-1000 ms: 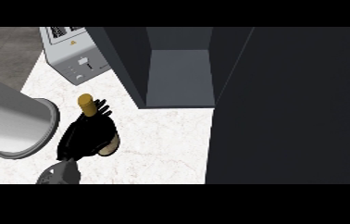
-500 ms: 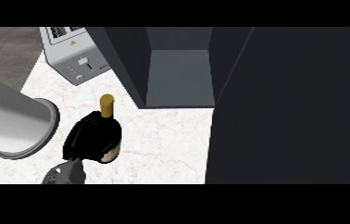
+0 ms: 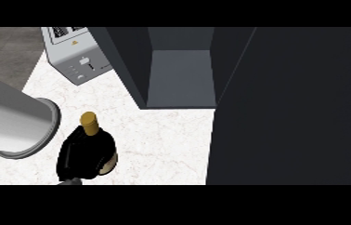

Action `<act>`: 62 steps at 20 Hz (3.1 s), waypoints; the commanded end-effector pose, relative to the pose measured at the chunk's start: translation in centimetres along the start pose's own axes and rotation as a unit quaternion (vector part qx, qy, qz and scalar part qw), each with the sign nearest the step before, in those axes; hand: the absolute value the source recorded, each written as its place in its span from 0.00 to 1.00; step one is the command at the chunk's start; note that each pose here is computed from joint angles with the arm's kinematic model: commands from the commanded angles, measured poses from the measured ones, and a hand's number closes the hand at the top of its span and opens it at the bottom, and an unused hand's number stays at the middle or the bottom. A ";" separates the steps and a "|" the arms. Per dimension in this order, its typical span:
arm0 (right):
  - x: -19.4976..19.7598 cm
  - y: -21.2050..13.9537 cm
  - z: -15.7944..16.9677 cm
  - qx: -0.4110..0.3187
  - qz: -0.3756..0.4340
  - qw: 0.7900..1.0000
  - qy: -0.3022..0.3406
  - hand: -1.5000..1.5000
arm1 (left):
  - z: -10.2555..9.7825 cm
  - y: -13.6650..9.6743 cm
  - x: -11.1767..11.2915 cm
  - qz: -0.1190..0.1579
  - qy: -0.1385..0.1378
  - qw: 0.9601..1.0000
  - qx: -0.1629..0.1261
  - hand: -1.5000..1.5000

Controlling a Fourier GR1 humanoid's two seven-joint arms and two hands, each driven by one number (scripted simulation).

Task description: Pick up the wine, place it into the cabinet and close the cabinet

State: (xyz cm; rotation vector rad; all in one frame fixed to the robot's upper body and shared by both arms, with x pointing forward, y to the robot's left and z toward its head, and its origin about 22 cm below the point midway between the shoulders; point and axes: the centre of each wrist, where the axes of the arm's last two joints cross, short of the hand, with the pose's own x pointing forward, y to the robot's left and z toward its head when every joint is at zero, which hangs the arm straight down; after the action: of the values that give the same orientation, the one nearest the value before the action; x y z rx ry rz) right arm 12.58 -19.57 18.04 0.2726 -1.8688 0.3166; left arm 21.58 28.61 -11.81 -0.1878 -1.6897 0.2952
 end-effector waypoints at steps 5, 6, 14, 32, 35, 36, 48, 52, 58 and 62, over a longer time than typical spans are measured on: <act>3.4 0.2 2.1 0.005 -0.024 0.999 -0.037 0.00 | 0.9 -3.1 2.8 0.046 -0.049 0.997 -0.023 1.00; 3.4 0.1 2.2 -0.003 -0.028 0.998 -0.047 0.00 | 0.6 -3.6 2.4 0.037 -0.065 0.997 -0.032 1.00; 3.8 0.2 3.1 0.018 -0.026 0.999 -0.033 0.00 | -1.4 -11.0 6.8 0.028 -0.049 0.997 -0.057 1.00; 3.6 -1.0 2.3 0.006 -0.009 0.999 -0.039 0.00 | -6.7 -22.6 11.3 -0.002 -0.022 0.999 -0.035 1.00; 3.4 -1.2 3.0 0.014 -0.017 0.999 -0.034 0.00 | -8.1 -22.3 9.7 -0.008 -0.004 1.000 -0.027 1.00; 3.0 -0.9 2.7 0.013 -0.026 0.999 -0.039 0.00 | -9.5 -23.3 9.5 -0.016 -0.014 0.999 -0.024 1.00; 2.7 0.1 3.1 0.014 -0.036 0.998 -0.041 0.00 | -9.9 -23.9 4.7 -0.049 0.015 0.999 0.001 1.00; 3.9 -0.7 3.8 0.015 -0.021 0.999 -0.038 0.00 | -9.0 -22.2 2.4 -0.058 0.024 0.998 0.001 1.00; 4.0 -0.6 3.5 0.029 -0.029 0.998 -0.038 0.00 | -10.4 -22.9 2.2 -0.032 0.021 0.999 0.028 1.00; 3.9 -0.3 3.7 0.011 -0.030 0.999 -0.039 0.00 | -11.1 -21.9 1.3 -0.016 0.032 0.999 0.032 1.00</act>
State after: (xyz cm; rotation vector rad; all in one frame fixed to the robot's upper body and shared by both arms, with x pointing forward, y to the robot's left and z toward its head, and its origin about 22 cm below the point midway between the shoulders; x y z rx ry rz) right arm 12.82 -20.42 17.83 0.2814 -1.8637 0.3239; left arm 32.78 8.72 -2.09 -0.1122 -1.6286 0.2860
